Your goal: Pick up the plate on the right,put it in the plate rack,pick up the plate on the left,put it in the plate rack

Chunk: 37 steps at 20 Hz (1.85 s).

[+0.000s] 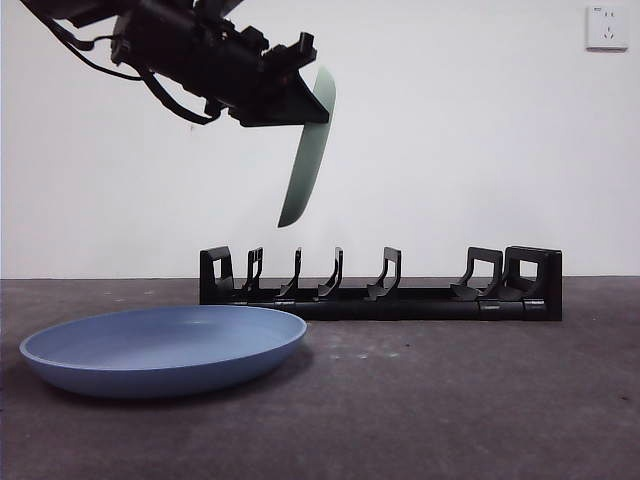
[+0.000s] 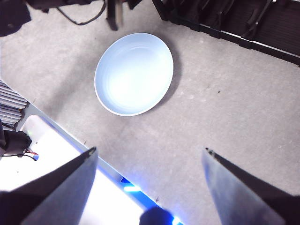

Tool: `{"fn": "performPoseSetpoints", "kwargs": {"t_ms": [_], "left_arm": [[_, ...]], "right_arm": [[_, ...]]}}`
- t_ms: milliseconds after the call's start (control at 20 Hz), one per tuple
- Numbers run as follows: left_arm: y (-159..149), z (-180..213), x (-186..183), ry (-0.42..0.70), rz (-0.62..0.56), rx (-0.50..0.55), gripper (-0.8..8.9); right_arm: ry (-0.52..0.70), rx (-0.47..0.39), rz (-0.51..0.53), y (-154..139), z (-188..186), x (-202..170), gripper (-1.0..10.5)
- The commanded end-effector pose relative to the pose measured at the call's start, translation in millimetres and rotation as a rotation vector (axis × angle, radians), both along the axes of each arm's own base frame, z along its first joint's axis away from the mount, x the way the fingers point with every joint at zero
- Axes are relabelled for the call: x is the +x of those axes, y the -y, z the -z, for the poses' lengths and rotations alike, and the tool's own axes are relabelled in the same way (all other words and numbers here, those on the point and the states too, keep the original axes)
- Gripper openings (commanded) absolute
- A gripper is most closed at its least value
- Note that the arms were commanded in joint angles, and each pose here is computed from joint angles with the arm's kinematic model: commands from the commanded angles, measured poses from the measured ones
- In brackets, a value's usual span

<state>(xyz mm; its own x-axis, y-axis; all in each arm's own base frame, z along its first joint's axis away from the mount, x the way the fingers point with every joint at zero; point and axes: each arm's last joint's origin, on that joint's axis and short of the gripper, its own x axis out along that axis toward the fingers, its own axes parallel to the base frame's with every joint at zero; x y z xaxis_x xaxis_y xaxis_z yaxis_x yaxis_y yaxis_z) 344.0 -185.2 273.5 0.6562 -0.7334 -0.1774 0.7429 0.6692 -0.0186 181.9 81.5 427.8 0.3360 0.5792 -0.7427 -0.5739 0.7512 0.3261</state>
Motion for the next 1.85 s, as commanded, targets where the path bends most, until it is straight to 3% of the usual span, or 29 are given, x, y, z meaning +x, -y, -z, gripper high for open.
{"fn": "performPoseSetpoints", "kwargs": {"t_ms": [50,1000,1150,1250,1550,1850], "left_arm": [[0,13,6,-0.038,-0.009,0.017,-0.08],[-9,55,12,-0.221,-0.029,0.204,0.04],[-9,55,12,-0.22,-0.025,0.202,1.66],[-9,54,11,-0.227,-0.024,0.199,1.98],[-13,39,2,-0.231,-0.005,0.191,1.98],[-28,-17,-31,-0.186,0.002,0.167,1.99]], "right_arm": [[-0.016,-0.015,-0.015,0,3,-2,3.8],[0.027,-0.004,-0.021,-1,1,2,3.8],[0.026,-0.005,-0.021,-1,1,2,3.8],[0.026,-0.005,-0.021,-1,1,2,3.8],[0.026,-0.005,-0.021,-1,1,2,3.8],[0.038,-0.001,-0.021,-2,1,6,3.8]]}}
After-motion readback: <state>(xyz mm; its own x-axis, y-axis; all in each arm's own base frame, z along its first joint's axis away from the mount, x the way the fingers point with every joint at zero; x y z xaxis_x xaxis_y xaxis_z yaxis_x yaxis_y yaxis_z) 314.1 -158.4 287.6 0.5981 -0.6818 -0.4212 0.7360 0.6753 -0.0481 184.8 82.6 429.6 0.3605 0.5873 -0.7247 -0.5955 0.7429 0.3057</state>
